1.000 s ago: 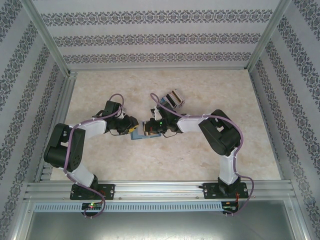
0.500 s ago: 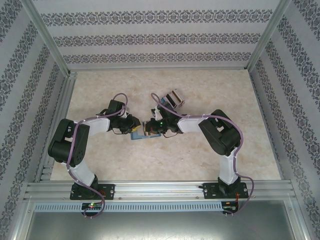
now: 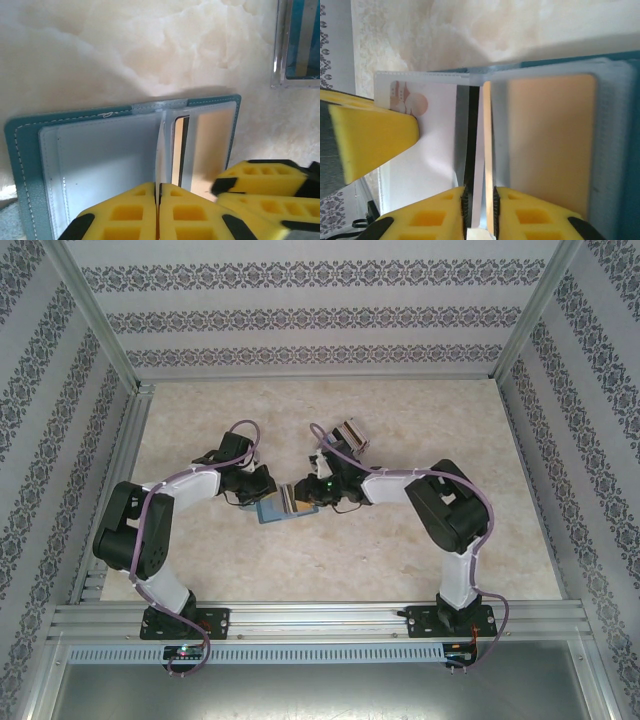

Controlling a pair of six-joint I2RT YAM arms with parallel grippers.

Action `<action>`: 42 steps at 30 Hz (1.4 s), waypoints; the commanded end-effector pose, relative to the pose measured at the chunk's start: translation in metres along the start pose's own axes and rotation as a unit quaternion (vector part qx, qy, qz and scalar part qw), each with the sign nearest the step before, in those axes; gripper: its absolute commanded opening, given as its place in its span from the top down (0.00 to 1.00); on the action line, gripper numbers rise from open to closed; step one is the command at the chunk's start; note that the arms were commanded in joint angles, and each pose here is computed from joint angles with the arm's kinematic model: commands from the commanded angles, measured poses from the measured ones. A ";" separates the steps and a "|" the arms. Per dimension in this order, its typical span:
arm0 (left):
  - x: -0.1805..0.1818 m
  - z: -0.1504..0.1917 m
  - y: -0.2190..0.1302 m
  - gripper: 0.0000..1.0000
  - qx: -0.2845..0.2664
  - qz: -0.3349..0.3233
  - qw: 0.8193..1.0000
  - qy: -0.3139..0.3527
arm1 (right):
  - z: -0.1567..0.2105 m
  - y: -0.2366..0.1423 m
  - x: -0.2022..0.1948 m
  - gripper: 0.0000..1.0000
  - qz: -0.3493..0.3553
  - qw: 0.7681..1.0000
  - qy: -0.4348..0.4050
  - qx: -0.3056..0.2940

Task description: Put the credit cards into the card holder

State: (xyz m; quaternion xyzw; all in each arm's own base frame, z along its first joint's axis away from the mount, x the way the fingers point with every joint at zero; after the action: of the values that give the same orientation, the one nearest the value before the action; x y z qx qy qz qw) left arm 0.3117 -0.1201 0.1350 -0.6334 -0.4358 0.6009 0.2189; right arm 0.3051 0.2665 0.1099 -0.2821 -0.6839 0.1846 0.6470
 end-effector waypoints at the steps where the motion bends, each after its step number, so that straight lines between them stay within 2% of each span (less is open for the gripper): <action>1: -0.007 0.000 -0.008 0.91 0.003 -0.024 0.999 0.029 | 0.000 -0.020 -0.003 0.74 0.020 1.000 -0.016 -0.016; 6: -0.018 -0.001 -0.011 0.91 0.004 -0.041 0.998 0.052 | 0.003 -0.024 -0.015 0.74 0.059 0.998 -0.021 -0.013; 14: -0.041 -0.001 -0.003 0.86 0.014 -0.055 0.995 0.087 | 0.008 -0.004 -0.023 0.72 0.070 0.997 -0.015 0.017; 18: -0.049 -0.001 0.001 0.79 0.020 -0.060 0.993 0.099 | 0.010 0.001 -0.021 0.71 0.076 0.997 -0.021 0.024; 24: -0.054 0.000 0.008 0.75 0.025 -0.056 0.993 0.102 | 0.010 0.003 -0.020 0.71 0.081 0.996 -0.025 0.029; 36: -0.058 0.000 0.012 0.75 0.029 -0.048 0.993 0.103 | 0.008 0.004 -0.019 0.70 0.082 0.996 -0.026 0.033; 42: -0.068 0.002 0.017 0.73 0.027 -0.010 0.995 0.092 | 0.008 0.002 -0.019 0.70 0.083 0.996 -0.025 0.029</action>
State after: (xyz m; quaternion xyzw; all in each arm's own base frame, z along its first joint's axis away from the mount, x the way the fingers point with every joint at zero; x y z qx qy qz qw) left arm 0.3198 -0.1719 0.1556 -0.6631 -0.4222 0.5417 0.2978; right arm 0.2976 0.2563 0.0979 -0.3083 -0.6729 0.2491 0.6246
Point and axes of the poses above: each hand's point on the last joint's axis, 136 mm out from that joint toward the fingers, its own y axis out along the fingers, its own x axis along the line the jaws close on, z = x × y, the point moved 10 cm from there along -y, back along the fingers, and after that the axes turned 8 degrees about y, right-handed, at the moved point
